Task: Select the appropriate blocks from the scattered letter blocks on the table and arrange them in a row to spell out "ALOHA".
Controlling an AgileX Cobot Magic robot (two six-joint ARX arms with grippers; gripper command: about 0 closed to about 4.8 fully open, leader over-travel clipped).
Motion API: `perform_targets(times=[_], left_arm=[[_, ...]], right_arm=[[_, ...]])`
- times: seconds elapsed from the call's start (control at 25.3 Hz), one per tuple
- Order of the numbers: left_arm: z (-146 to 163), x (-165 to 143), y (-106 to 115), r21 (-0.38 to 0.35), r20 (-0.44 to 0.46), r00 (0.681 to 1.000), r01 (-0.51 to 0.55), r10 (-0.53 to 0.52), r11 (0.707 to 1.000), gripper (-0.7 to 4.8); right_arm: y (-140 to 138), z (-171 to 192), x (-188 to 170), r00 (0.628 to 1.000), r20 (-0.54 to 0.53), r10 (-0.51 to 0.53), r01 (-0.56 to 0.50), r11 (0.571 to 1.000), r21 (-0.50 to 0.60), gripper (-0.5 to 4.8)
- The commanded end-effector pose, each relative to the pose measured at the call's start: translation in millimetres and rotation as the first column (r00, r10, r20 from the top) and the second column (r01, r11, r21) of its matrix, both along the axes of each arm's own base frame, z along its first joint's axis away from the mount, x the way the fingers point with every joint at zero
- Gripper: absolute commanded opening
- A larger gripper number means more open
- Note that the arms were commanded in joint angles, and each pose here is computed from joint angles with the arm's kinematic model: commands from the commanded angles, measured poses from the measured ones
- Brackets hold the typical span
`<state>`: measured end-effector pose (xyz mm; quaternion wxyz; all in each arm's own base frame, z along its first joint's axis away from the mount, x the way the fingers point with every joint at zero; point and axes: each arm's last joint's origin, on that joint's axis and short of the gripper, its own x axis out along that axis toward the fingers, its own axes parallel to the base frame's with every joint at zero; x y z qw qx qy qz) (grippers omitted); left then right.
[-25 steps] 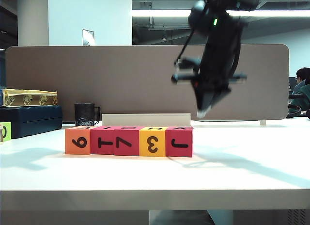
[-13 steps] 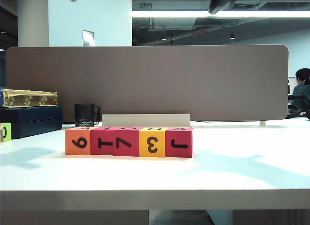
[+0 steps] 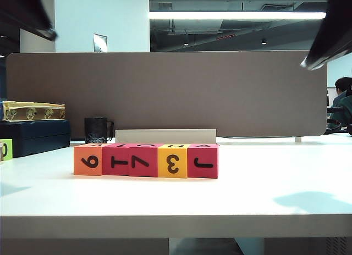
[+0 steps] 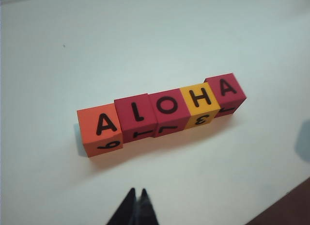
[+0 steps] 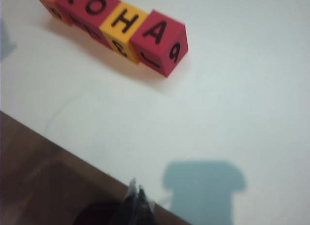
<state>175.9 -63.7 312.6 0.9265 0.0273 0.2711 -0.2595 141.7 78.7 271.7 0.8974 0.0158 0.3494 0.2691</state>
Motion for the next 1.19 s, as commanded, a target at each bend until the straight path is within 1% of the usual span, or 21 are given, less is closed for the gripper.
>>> perform_targets(times=[0.04,0.12,0.2,0.28,0.4,0.44,0.95,0.99,1.03,1.07,1.11,1.19], left_arm=[[-1,-18,6,-0.042,0.116,0.993,-0.003,0.008,0.999,-0.06],[-2,-24,8,-0.043,0.134,0.991,-0.012,0.018,0.999,-0.06],[-2,-28,10,-0.041,0.132,0.991,-0.015,0.021,0.999,-0.06],[-4,-30,10,-0.035,0.107,0.994,-0.011,0.015,0.999,-0.06],[-11,-33,11,-0.004,0.030,0.999,-0.019,0.020,1.000,-0.05],[-12,-33,11,-0.002,0.026,0.999,-0.019,0.019,1.000,-0.05],[-12,-33,11,0.003,0.031,0.999,-0.016,0.016,1.000,-0.05],[-11,-34,12,0.035,0.056,0.998,-0.023,0.021,0.999,-0.06],[-8,-35,14,0.067,0.094,0.995,-0.050,0.043,0.997,-0.05],[-6,-38,17,0.083,0.132,0.989,-0.084,0.073,0.993,-0.05],[-4,-40,19,0.094,0.169,0.981,-0.113,0.096,0.989,-0.05],[-2,-43,23,0.083,0.290,0.947,-0.166,0.136,0.983,-0.05]], right_arm=[[-3,5,-6,0.996,0.090,-0.012,0.007,0.999,0.047,-0.04],[-5,6,-8,0.994,0.106,-0.029,0.025,0.999,0.039,-0.04],[-6,6,-9,0.994,0.106,-0.023,0.019,0.999,0.044,-0.04],[-6,6,-10,0.994,0.103,-0.024,0.020,0.999,0.041,-0.04],[-6,7,-9,0.994,0.109,-0.024,0.019,0.999,0.044,-0.03],[-6,7,-9,0.994,0.109,-0.024,0.019,0.999,0.044,-0.03],[-6,7,-9,0.994,0.109,-0.024,0.019,0.999,0.044,-0.03],[-6,7,-9,0.994,0.109,-0.024,0.019,0.999,0.044,-0.03],[-6,7,-9,0.994,0.109,-0.024,0.019,0.999,0.044,-0.03],[-6,7,-9,0.994,0.109,-0.024,0.019,0.999,0.044,-0.03],[-6,7,-9,0.994,0.110,-0.024,0.019,0.999,0.045,-0.03],[-6,7,-9,0.994,0.110,-0.025,0.020,0.999,0.044,-0.03]])
